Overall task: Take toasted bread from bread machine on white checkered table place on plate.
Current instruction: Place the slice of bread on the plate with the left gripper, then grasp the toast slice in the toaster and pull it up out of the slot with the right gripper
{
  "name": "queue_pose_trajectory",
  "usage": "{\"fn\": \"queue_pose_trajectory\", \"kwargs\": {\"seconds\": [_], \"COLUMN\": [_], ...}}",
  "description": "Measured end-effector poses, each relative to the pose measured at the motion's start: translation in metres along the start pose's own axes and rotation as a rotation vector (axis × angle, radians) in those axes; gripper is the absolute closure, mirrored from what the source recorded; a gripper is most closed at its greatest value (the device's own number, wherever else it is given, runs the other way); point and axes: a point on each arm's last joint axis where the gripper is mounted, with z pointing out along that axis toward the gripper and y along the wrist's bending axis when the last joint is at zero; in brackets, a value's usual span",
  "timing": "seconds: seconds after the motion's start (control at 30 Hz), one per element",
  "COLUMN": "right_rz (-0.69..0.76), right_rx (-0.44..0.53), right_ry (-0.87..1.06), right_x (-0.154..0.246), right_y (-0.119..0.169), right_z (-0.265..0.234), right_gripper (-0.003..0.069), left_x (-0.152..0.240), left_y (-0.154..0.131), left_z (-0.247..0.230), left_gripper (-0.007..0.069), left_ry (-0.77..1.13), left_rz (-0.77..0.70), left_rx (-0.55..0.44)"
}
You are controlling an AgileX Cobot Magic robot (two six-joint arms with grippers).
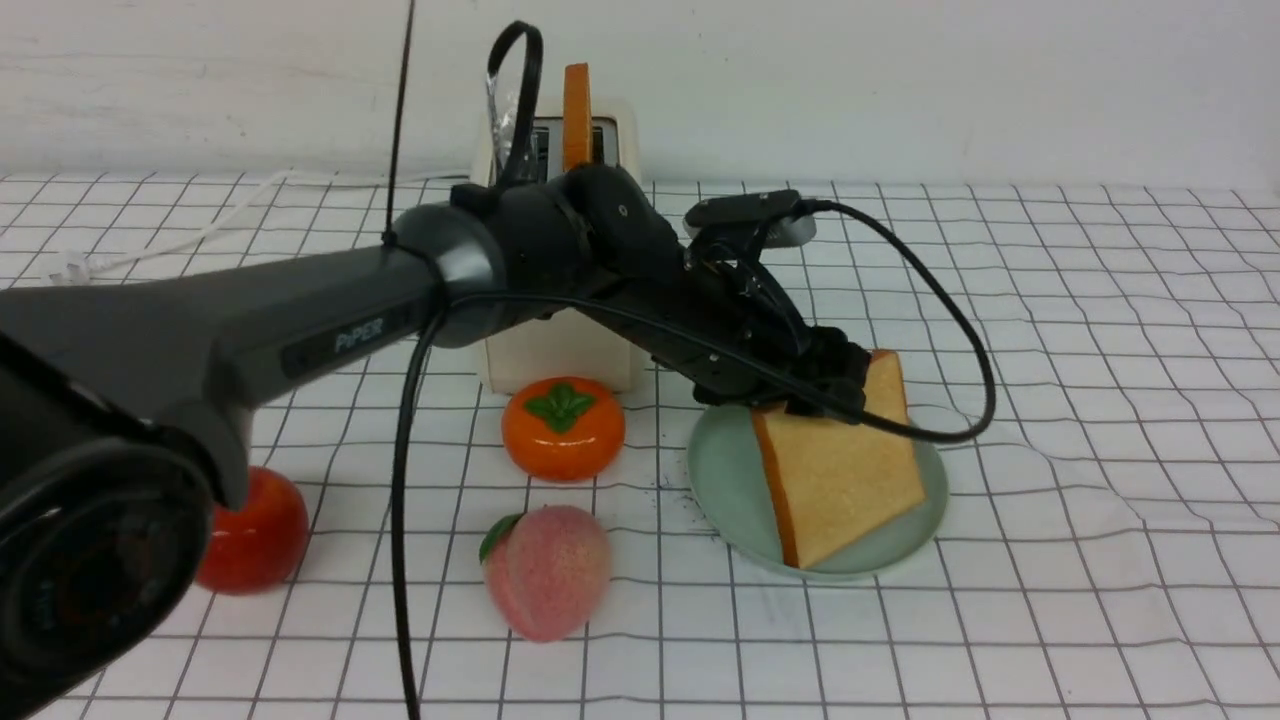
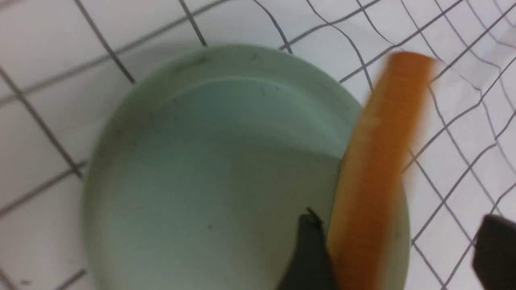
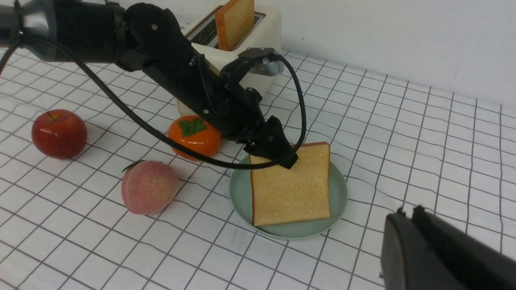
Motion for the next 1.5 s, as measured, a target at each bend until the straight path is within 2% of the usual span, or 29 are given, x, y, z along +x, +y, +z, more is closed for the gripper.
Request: {"fn": "queue_pose_trajectory", "kwargs": {"seconds": [0.1,0.3,0.43,0.5,0.6,0.63,0.67,0.83,0.87,0.9,1.1,1.2,1.33,1.37,1.43,1.5], "right_rz": [0.000,0.000,0.016,0.047,0.088,0.094,0.109,0.201,0.201,0.212,0.271,0.247,0.173,0.167,0.102,0.077], "right_rx": [-0.001,-0.001,-0.001,-0.002,-0.005,-0.006,-0.014,-0.080,-0.083,-0.100,-0.209,-0.295,-0.361,-0.356,-0.351,-0.314], "right_ry": [0.001,0.001,0.001,0.003,0.032,0.037,0.058,0.185,0.184,0.215,0.327,0.364,0.399,0.403,0.404,0.384], "right_x": [0.000,0.000,0.000,0.000,-0.001,-0.002,-0.002,-0.005,-0.005,-0.006,-0.006,-0.014,-0.028,-0.028,-0.042,-0.050], "right_y": [0.000,0.000,0.000,0.000,-0.003,-0.004,-0.006,-0.017,-0.017,-0.021,-0.032,-0.019,0.015,0.016,0.043,0.055], "right_z": [0.000,0.000,0.000,0.001,0.009,0.011,0.017,0.060,0.060,0.074,0.138,0.177,0.224,0.227,0.263,0.287], "right_gripper": [0.0624,0.0620,0.0617,0.0617,0.0617,0.0617,0.0617,0.0618,0.0619,0.0630,0.0659,0.0659,0.0659,0.0659,0.0657,0.0648], "left_x": [-0.012,-0.036,-0.048,-0.049,-0.045,-0.044,-0.039,-0.005,-0.003,0.013,0.081,0.112,0.143,0.145,0.159,0.165], "left_y": [-0.009,-0.029,-0.052,-0.064,-0.079,-0.080,-0.084,-0.083,-0.082,-0.080,-0.076,-0.071,-0.066,-0.066,-0.066,-0.067], "left_z": [-0.025,-0.077,-0.130,-0.161,-0.207,-0.210,-0.231,-0.277,-0.275,-0.288,-0.329,-0.339,-0.346,-0.348,-0.357,-0.364], "left_gripper": [0.0011,0.0004,0.0153,0.0310,0.0587,0.0587,0.0638,0.0638,0.0638,0.0638,0.0638,0.0638,0.0638,0.0638,0.0638,0.0638], "left_ry": [-0.044,-0.171,-0.260,-0.281,-0.282,-0.281,-0.280,-0.295,-0.286,-0.305,-0.463,-0.523,-0.567,-0.576,-0.612,-0.640], "left_rz": [0.084,0.200,0.246,0.246,0.252,0.252,0.237,0.167,0.163,0.154,0.114,0.095,0.072,0.071,0.065,0.071], "left_rx": [-0.034,-0.082,-0.092,-0.097,-0.131,-0.134,-0.164,-0.293,-0.299,-0.334,-0.372,-0.377,-0.379,-0.378,-0.378,-0.377]}}
